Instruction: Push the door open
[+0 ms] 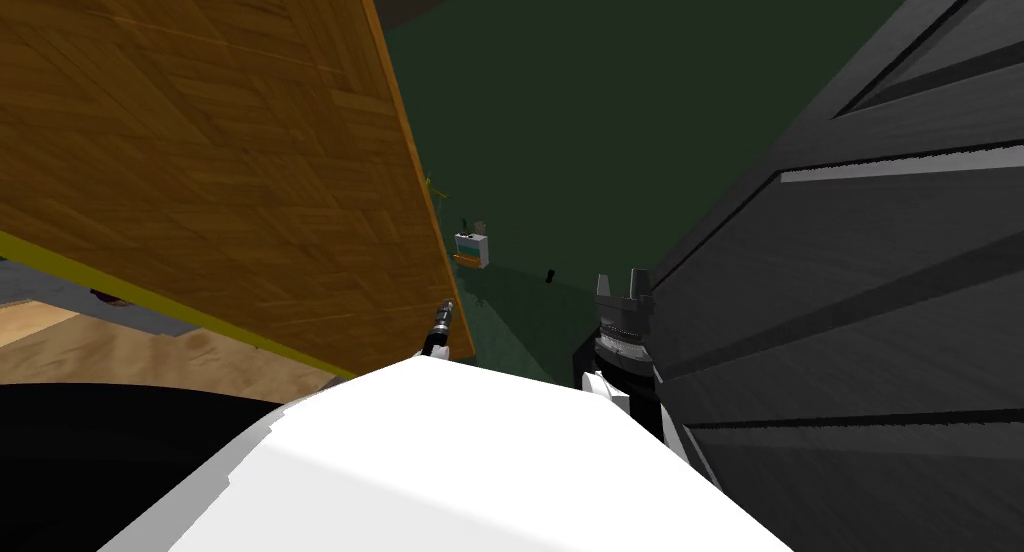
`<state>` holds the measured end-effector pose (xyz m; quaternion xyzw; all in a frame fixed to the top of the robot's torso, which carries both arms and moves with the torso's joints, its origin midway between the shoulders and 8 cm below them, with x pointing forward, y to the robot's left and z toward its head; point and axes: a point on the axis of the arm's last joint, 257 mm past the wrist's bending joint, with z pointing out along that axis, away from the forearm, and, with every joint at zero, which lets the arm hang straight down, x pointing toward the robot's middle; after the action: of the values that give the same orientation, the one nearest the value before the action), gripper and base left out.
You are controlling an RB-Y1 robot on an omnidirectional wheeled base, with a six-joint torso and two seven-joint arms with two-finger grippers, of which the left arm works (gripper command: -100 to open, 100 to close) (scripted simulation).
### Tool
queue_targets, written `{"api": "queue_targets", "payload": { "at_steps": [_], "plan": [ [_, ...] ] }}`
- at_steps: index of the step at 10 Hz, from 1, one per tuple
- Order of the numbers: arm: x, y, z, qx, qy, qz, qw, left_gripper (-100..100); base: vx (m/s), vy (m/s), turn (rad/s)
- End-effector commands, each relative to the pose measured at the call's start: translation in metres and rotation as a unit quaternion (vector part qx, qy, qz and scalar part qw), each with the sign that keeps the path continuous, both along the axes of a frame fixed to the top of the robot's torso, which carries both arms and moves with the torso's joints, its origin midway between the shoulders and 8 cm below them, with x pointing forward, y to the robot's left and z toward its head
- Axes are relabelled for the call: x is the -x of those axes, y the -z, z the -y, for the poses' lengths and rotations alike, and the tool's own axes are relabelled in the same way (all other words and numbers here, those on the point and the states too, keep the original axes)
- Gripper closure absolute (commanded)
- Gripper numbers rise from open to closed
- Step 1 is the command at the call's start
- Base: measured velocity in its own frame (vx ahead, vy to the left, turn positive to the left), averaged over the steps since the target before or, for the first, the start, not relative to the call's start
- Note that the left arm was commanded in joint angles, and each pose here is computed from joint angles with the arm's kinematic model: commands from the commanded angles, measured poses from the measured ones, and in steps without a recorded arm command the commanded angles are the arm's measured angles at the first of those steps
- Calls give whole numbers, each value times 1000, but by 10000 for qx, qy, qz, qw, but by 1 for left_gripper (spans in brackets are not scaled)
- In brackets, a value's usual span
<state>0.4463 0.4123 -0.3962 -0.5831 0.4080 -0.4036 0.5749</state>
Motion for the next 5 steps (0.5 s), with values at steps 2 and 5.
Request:
{"api": "queue_targets", "payload": {
  "at_steps": [2,5],
  "plan": [
    [3,-2,-11,-11,-124,17,9999,100,100,-18,33],
    [8,-2,-23,-15,-281,25,9996,100,184,-3,39]
  ]
}}
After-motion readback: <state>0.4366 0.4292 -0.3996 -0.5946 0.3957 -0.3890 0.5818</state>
